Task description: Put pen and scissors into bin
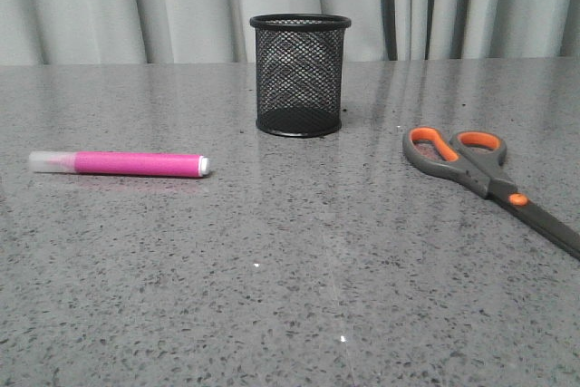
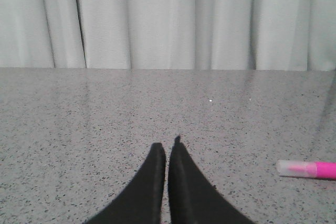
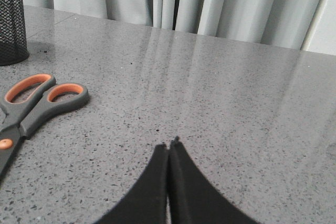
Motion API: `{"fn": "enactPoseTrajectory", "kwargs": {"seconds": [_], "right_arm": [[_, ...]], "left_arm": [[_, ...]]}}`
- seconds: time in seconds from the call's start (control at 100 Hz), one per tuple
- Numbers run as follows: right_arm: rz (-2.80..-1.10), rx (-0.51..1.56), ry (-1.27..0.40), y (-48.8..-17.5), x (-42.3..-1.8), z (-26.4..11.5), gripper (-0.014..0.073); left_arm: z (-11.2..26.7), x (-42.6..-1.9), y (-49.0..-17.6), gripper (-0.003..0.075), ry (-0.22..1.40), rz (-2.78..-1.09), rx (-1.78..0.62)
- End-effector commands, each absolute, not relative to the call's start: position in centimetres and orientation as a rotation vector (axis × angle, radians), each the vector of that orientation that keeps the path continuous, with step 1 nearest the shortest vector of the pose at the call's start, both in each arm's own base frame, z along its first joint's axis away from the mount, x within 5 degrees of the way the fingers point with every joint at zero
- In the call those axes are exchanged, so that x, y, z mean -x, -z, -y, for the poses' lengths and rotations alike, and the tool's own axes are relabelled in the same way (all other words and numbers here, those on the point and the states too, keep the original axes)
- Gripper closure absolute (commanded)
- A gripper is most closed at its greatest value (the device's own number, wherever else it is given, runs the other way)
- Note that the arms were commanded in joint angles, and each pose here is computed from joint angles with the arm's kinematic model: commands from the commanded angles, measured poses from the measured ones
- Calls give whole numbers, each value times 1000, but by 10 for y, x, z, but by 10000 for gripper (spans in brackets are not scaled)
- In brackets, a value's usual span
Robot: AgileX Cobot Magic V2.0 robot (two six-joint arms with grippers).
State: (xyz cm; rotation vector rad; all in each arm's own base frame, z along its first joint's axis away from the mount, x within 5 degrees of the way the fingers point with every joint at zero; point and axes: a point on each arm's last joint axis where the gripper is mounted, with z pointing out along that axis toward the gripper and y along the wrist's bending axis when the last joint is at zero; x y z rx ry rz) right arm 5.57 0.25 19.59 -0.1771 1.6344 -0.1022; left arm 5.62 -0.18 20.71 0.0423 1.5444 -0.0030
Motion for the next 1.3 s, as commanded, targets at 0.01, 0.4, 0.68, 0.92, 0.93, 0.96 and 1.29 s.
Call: {"fn": "enactPoseTrajectory", "kwargs": {"seconds": [0.01,0.4,0.68,0.92,0.93,0.96,1.29], "right_arm": [[-1553,170,122,-199,-55,-2,664],[-1553,170,122,-199,-55,-2,664],[-1553,170,122,-199,-55,-2,664],[-1528,167,123,-201,-55,-2,664],[-1528,167,123,-201,-55,-2,664],[-1521,166,124,-202,-55,-2,664],[-1516,65,10,-203,-55,-2,664]], "left_arm": [[1,-55,-201,739,11,-1484,-27],[1,-55,-201,739,11,-1484,-27],[1,-55,-201,739,11,-1482,-27],[1,-55,-201,739,11,-1479,-27],[1,-55,-201,739,11,-1479,-27],[1,-55,-201,739,11,-1479,-27],[1,-55,-201,739,61,-1484,20]]}}
